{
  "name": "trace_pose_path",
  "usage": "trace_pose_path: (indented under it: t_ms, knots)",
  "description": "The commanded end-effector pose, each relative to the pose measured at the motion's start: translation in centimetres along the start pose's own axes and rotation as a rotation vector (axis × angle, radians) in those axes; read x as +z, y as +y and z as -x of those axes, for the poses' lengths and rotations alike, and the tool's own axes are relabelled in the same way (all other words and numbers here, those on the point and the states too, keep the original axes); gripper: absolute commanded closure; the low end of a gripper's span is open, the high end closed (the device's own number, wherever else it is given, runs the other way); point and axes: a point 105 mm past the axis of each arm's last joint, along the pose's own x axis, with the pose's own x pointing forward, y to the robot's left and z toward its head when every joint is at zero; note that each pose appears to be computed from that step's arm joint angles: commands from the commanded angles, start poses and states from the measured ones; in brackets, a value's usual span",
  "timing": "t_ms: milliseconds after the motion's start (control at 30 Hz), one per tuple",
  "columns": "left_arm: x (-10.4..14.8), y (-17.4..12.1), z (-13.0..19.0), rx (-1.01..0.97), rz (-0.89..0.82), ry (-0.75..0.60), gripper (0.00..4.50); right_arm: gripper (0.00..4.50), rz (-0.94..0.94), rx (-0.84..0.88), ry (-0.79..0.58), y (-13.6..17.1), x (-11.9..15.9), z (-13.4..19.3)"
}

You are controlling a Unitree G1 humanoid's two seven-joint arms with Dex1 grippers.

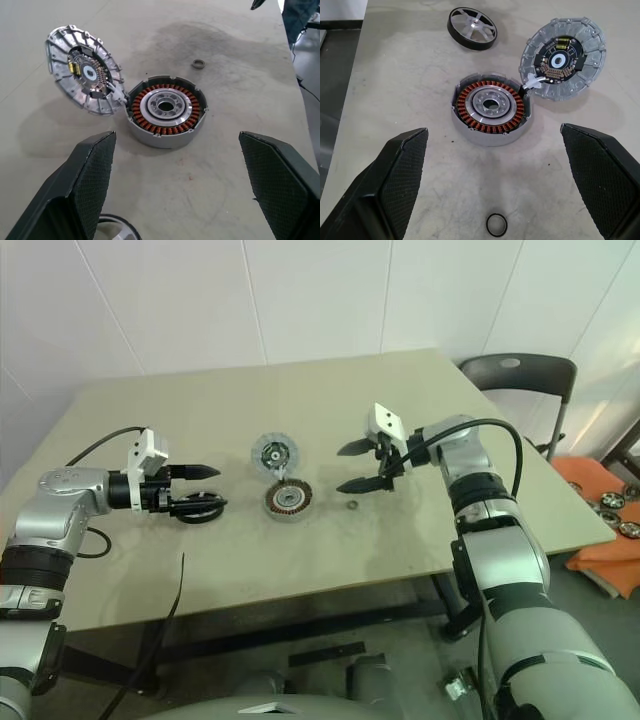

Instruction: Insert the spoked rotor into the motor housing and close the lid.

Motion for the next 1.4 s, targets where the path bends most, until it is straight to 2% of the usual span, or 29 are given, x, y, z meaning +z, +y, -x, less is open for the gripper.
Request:
trace_pose_path:
  t_ms: [33,1400]
  knots:
    - [1.33,0.44,0.83,0.021,-0.037,-0.013,0.32,0.06,0.06,-0.011,-0.024,-0.51,1.91,0.46]
    - [1.61,-0.15,0.97,-0.001,-0.021,-0.021,0.32,0.06,0.074,-0.045,-0.004,-0.94,1.84,-0.1]
